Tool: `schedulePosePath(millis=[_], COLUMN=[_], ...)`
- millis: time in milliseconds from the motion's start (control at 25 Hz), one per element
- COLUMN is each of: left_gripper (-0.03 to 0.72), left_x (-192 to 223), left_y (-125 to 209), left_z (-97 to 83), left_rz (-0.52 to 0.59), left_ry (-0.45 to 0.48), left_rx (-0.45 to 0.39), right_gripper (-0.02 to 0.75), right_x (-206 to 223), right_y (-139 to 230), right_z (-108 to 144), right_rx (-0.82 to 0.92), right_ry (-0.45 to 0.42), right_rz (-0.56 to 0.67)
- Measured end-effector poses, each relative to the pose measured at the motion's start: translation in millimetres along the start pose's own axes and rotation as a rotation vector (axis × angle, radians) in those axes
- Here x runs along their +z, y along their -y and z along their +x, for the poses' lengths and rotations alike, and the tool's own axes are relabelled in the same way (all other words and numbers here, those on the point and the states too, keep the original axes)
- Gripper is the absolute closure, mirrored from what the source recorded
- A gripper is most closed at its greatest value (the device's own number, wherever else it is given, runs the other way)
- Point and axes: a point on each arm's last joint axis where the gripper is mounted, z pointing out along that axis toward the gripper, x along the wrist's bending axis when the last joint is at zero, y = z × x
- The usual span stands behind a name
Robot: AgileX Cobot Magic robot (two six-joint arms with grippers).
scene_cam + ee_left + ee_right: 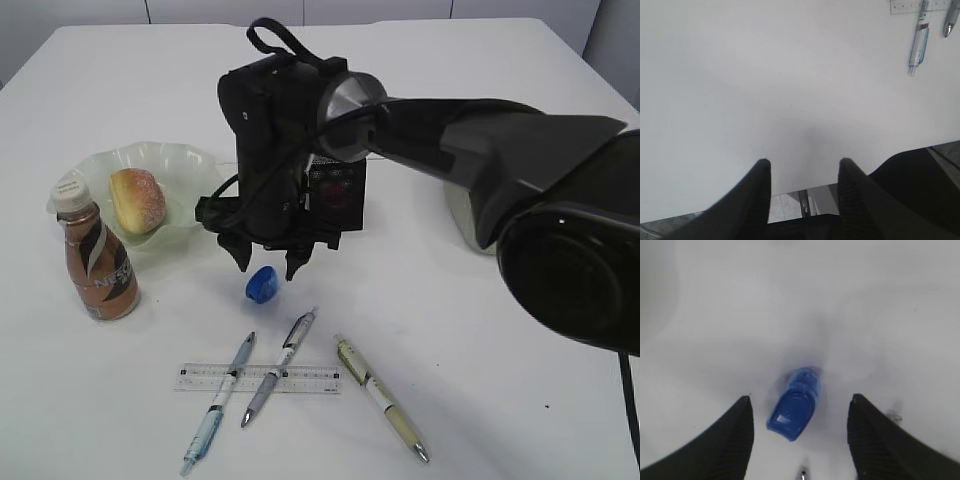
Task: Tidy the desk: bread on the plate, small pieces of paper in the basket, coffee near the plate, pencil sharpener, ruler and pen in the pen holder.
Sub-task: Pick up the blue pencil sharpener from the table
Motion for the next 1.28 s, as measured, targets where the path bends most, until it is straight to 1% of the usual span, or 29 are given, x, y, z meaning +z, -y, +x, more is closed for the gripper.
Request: schedulePosePath(millis=[520,840,1040,1280], left_gripper=[0.37,0.37,0.37,0.372], left_x=[0.0,0.0,0.0,0.0], left_y=[0.0,0.0,0.0,0.0], left_z=[0.0,0.2,0.2,0.2], left_rz=[0.0,0.0,0.0,0.0], left_ry=[0.0,-0.002,-0.002,-0.002], left_rx=[0.002,0.003,0.003,0.003], right_gripper=[0.268,0.268,0.268,0.269], right_x=[20.5,21.0,21.0,20.6], right_y=[3.5,1.8,0.1,1.9], right_z=[2.2,2.2,3.7,2.8], right_rx=[0.018,0.014,0.015,0.018], right_ry=[-0.001,-0.001,-0.017,-0.006], right_rz=[0.048,0.03,0.012,0.033])
